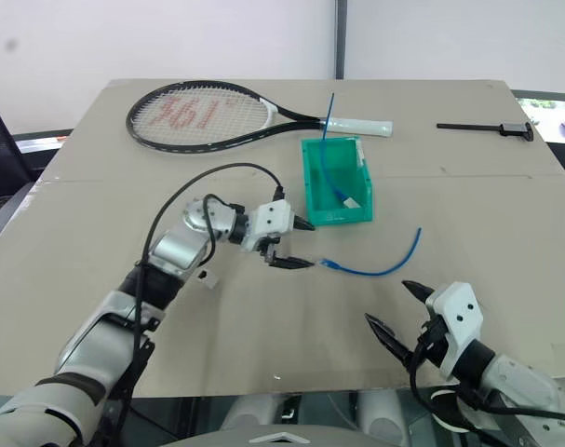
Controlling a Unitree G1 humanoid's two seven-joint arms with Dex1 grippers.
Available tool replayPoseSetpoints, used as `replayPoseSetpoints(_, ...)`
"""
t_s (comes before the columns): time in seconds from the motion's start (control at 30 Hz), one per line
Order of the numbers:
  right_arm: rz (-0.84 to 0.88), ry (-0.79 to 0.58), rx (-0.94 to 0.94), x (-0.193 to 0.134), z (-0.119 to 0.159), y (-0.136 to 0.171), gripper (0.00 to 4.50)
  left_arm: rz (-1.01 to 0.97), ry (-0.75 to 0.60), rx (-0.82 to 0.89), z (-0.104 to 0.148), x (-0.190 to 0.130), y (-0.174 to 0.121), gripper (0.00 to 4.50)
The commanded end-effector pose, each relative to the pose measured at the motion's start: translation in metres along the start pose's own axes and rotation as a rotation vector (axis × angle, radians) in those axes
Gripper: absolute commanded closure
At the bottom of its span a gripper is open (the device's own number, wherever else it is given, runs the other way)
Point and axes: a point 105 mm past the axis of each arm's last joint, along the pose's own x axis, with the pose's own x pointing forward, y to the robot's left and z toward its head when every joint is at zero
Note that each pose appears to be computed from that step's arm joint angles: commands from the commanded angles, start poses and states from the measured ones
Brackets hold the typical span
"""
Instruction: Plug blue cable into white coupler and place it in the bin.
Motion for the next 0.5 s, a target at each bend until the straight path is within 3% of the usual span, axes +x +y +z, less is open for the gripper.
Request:
replayPoseSetpoints(0.03, -0.010, -0.034, -0.053, -0.005, 0.010, 0.002, 0.00, -0.064, 0.000, 0.064, 0.005, 0.005, 0.000, 0.99)
replayPoseSetpoints(0.1, -0.020, -0.034, -0.053, -0.006, 0.009, 0.003, 0.00, -0.115, -0.002, 0.082, 0.005, 0.007, -0.004, 1.62)
replayPoseSetpoints(0.27, -0.030, -0.029, -0.059, -0.009, 0.007, 0.005, 0.00, -0.154, 0.007, 0.105, 0.004, 0.011, -0.005, 4.21)
replayPoseSetpoints(0.3, -0.031, -0.029, -0.061, -0.009, 0.006, 0.006, 0.00, -0.162, 0.005, 0.108, 0.005, 0.011, -0.006, 4.37)
replayPoseSetpoints(0.5, -0.042, -0.051, -0.045, -0.008, 0.009, 0.005, 0.00, -0.149, -0.083, 0.118, 0.021, 0.008, -0.004, 4.37)
